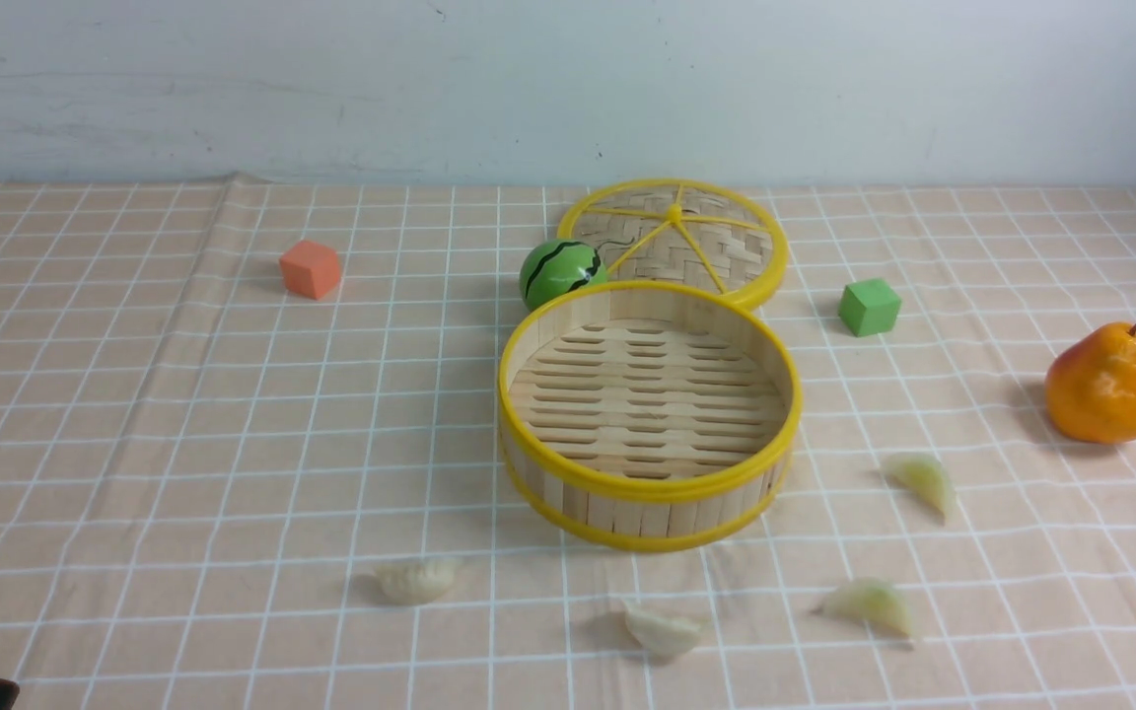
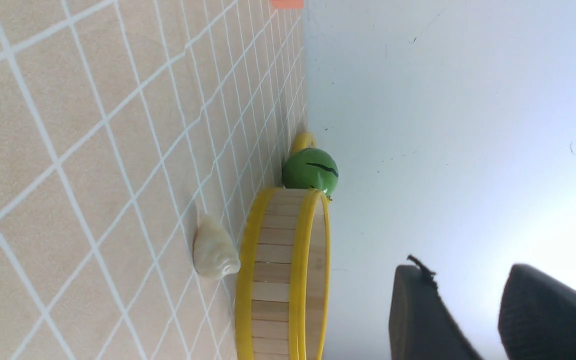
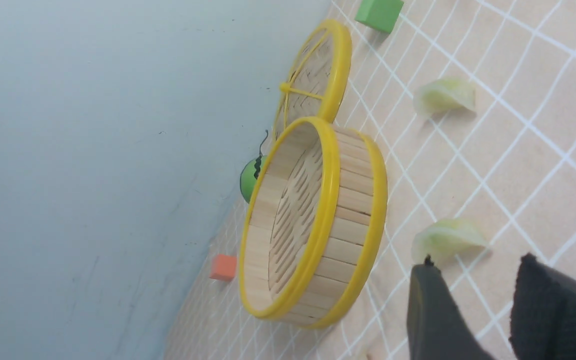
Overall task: Put the dumplings into the steamer on the table with the brown tablecloth.
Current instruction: 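Reach for and grasp a dumpling on the table with the left gripper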
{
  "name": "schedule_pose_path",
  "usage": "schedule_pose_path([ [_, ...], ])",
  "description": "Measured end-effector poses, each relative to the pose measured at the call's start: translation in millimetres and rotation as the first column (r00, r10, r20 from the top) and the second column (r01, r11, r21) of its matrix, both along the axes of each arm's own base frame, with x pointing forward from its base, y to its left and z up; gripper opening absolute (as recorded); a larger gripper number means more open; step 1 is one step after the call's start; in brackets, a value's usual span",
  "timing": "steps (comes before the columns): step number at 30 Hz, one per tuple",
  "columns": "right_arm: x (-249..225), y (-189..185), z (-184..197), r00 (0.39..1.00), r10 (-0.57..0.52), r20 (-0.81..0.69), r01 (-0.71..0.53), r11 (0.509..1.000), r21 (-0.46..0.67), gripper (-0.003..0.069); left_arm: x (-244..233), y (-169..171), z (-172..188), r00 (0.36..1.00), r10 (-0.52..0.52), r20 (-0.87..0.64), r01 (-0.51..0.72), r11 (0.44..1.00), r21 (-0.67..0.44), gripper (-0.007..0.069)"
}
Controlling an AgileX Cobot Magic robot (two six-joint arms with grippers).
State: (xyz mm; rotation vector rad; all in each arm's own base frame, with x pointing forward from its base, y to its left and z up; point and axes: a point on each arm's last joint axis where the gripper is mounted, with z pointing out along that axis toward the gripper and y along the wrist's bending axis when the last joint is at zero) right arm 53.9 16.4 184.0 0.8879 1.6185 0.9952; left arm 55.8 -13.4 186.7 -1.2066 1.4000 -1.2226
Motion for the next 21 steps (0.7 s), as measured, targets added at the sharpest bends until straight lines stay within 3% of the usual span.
schedule_pose_path([
  [6, 0.5, -1.5, 1.6, 0.999, 0.0, 0.035, 0.004, 0.996, -0.091, 0.024, -0.9, -5.3, 1.4, 0.999, -0.047, -0.009, 0.045, 0.993, -0.112, 0.0239],
  [9, 1.1, -3.0, 3.9, 0.997, -0.003, 0.073, 0.016, 0.986, -0.167, 0.024, -4.1, -10.1, 18.4, 0.993, -0.11, 0.04, 0.11, 0.994, -0.012, 0.0235],
  [12, 0.0, -3.5, 16.2, 0.991, 0.021, 0.133, 0.021, 0.953, -0.301, 0.0223, -12.3, -14.6, 53.8, 0.973, -0.183, 0.141, 0.149, 0.964, 0.222, 0.0193],
  [13, 0.0, -3.5, 16.2, 0.991, 0.021, 0.133, 0.021, 0.953, -0.301, 0.0223, -12.9, -15.0, 56.4, 0.971, -0.188, 0.146, 0.151, 0.96, 0.236, 0.0188],
  [14, -1.0, -3.9, 32.3, 0.982, 0.038, 0.185, 0.038, 0.92, -0.389, 0.0183, -16.1, -18.6, 78.8, 0.956, -0.249, 0.155, 0.175, 0.908, 0.38, 0.0137],
  [17, 5.0, -4.0, 66.8, 0.975, 0.074, 0.208, 0.049, 0.845, -0.532, 0.0065, -4.7, -23.2, 111.3, 0.933, -0.359, 0.009, 0.278, 0.738, 0.615, 0.0006],
  [21, 25.8, 0.0, 102.3, 0.982, 0.151, 0.118, -0.038, 0.758, -0.651, -0.0017, 15.6, -22.5, 147.4, 0.884, -0.426, -0.192, 0.401, 0.479, 0.781, -0.0014],
])
